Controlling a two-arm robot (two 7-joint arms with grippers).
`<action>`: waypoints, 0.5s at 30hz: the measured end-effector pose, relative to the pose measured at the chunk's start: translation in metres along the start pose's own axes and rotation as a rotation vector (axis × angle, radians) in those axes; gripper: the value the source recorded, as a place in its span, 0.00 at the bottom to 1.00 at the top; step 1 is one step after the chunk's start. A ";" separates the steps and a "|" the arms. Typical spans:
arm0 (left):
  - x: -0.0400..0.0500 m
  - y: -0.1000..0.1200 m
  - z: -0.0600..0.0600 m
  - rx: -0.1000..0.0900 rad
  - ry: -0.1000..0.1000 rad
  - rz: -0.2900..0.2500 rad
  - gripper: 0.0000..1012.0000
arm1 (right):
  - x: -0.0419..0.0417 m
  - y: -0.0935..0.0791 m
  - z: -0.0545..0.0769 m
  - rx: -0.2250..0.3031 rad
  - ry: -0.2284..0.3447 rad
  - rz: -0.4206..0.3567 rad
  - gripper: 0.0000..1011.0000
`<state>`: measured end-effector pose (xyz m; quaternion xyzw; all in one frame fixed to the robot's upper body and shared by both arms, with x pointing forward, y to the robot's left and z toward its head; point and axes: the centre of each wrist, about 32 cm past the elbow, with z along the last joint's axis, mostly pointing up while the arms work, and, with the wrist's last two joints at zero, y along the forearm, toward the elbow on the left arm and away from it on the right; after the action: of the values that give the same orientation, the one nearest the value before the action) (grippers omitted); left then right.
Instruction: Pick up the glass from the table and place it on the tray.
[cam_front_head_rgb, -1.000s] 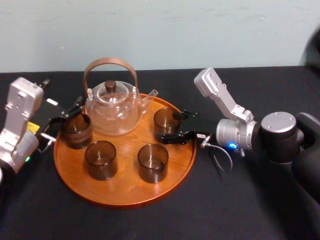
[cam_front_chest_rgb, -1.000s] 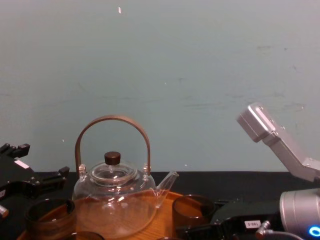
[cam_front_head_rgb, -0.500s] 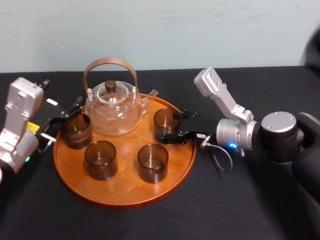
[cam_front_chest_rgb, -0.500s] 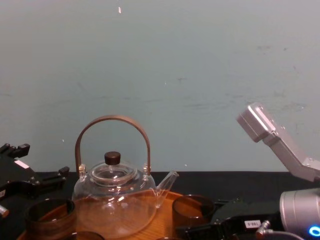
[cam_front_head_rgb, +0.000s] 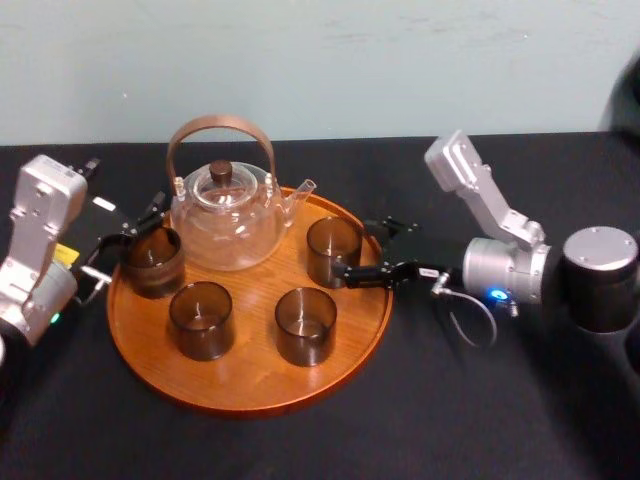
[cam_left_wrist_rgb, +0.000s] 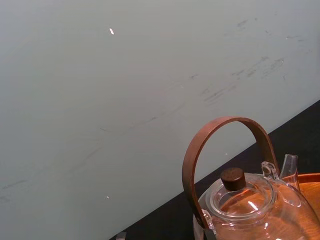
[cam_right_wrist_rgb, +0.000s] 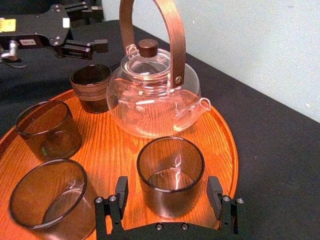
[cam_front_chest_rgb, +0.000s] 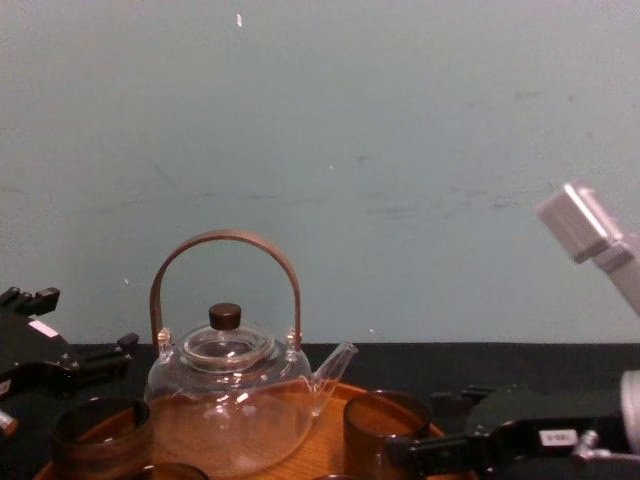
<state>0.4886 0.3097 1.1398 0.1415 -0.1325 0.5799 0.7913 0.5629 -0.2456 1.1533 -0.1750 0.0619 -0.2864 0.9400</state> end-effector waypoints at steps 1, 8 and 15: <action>0.0000 0.000 0.000 0.000 0.000 0.000 0.99 | -0.0001 -0.002 0.000 0.002 0.000 0.000 0.99; 0.0000 0.000 0.000 0.000 0.000 0.000 0.99 | 0.0000 -0.031 -0.002 0.026 -0.011 0.002 0.99; 0.0000 0.000 0.000 0.000 0.000 0.000 0.99 | -0.0002 -0.059 -0.006 0.059 -0.020 -0.006 0.99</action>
<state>0.4886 0.3097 1.1398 0.1415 -0.1325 0.5799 0.7913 0.5311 -0.2928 1.1693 -0.1502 0.0435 -0.2891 0.9444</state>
